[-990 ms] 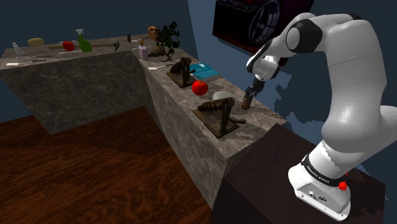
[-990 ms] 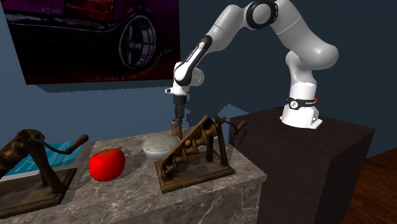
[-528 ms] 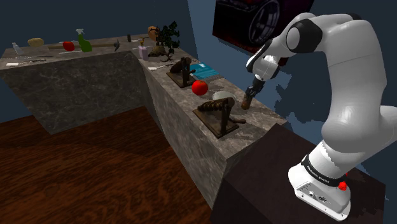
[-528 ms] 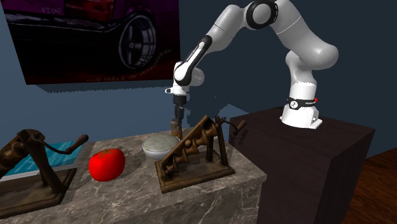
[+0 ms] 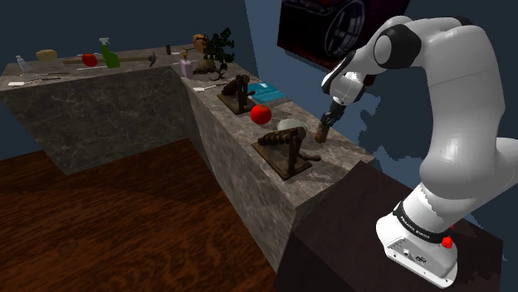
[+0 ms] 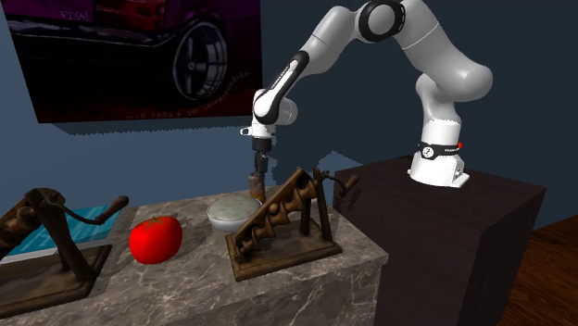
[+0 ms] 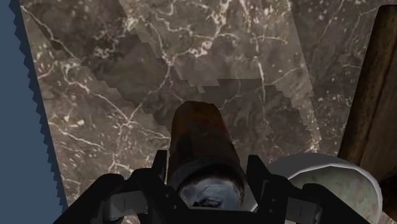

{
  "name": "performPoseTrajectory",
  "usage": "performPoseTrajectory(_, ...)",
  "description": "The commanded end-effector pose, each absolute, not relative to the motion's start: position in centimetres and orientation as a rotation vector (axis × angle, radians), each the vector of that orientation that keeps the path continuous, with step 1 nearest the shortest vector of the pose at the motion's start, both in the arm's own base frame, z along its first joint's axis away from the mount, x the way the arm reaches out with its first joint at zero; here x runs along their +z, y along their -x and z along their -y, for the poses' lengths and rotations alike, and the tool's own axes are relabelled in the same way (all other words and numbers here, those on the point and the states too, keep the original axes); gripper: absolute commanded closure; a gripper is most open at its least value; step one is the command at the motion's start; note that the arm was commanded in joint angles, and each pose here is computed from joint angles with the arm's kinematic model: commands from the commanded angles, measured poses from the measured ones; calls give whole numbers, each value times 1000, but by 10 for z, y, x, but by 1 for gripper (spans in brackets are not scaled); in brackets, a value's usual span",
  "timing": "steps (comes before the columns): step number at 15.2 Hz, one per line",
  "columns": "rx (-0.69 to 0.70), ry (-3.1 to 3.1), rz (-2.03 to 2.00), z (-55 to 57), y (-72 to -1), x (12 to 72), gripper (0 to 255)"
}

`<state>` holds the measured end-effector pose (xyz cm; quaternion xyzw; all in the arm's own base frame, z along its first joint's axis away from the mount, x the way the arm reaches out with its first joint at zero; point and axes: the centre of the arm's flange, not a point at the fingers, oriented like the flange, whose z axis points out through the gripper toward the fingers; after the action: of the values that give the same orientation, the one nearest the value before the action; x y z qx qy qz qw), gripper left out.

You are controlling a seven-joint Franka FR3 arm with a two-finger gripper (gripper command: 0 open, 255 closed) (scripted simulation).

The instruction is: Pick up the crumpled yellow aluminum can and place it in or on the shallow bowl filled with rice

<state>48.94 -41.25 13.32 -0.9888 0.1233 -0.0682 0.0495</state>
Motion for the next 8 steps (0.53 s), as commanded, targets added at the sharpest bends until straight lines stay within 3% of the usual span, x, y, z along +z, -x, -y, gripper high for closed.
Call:
performPoseTrajectory(1,-207,3012,-375,412,-489,141,255)
performPoseTrajectory(8,-207,3012,-375,412,-489,178,255)
